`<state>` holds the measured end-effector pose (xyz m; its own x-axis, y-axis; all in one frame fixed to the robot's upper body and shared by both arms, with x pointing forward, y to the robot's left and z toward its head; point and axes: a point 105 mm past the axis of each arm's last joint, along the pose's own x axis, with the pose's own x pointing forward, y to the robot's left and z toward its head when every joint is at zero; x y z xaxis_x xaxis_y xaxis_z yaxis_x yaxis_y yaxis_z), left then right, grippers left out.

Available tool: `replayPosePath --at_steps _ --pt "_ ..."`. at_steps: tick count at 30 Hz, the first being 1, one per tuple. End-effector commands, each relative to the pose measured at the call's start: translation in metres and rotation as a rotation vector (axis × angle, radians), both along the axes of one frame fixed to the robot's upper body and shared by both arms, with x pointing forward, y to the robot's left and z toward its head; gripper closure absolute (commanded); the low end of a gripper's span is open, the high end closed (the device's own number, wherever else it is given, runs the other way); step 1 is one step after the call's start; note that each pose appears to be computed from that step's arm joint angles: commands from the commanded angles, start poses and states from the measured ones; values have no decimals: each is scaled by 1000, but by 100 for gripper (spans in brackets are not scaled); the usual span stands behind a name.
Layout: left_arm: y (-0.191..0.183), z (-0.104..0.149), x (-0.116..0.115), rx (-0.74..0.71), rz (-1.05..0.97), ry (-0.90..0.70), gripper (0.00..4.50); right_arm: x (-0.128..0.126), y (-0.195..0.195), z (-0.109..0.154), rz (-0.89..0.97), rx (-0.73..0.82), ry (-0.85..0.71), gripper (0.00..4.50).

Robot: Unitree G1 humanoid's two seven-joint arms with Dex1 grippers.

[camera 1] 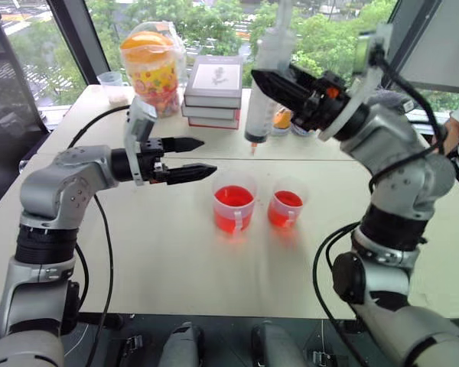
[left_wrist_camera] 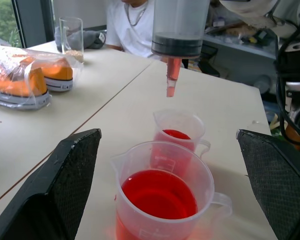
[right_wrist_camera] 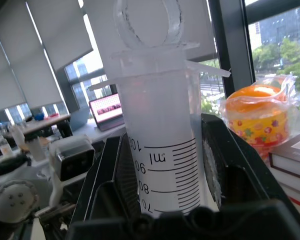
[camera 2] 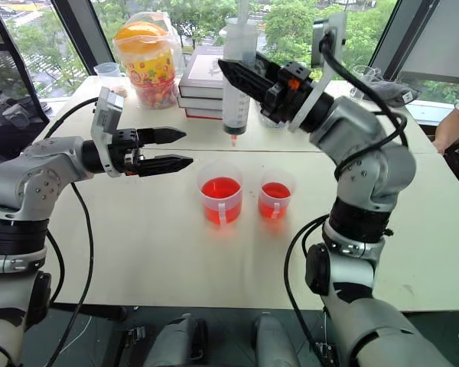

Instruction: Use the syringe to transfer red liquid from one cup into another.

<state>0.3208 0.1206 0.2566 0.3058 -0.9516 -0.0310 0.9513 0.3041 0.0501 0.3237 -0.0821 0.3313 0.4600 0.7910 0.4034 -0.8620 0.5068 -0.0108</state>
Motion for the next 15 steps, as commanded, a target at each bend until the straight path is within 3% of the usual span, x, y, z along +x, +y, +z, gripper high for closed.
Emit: replayPosePath --at_steps 1,7,15 --pt "0 22 -3 -10 -14 -67 0 -6 4 -16 -8 27 -32 309" --pt "-5 26 -5 -15 -43 -76 0 1 12 -66 -46 27 30 309" --pt "-26 21 -6 -27 -118 -59 0 4 22 -113 -82 -67 50 309"
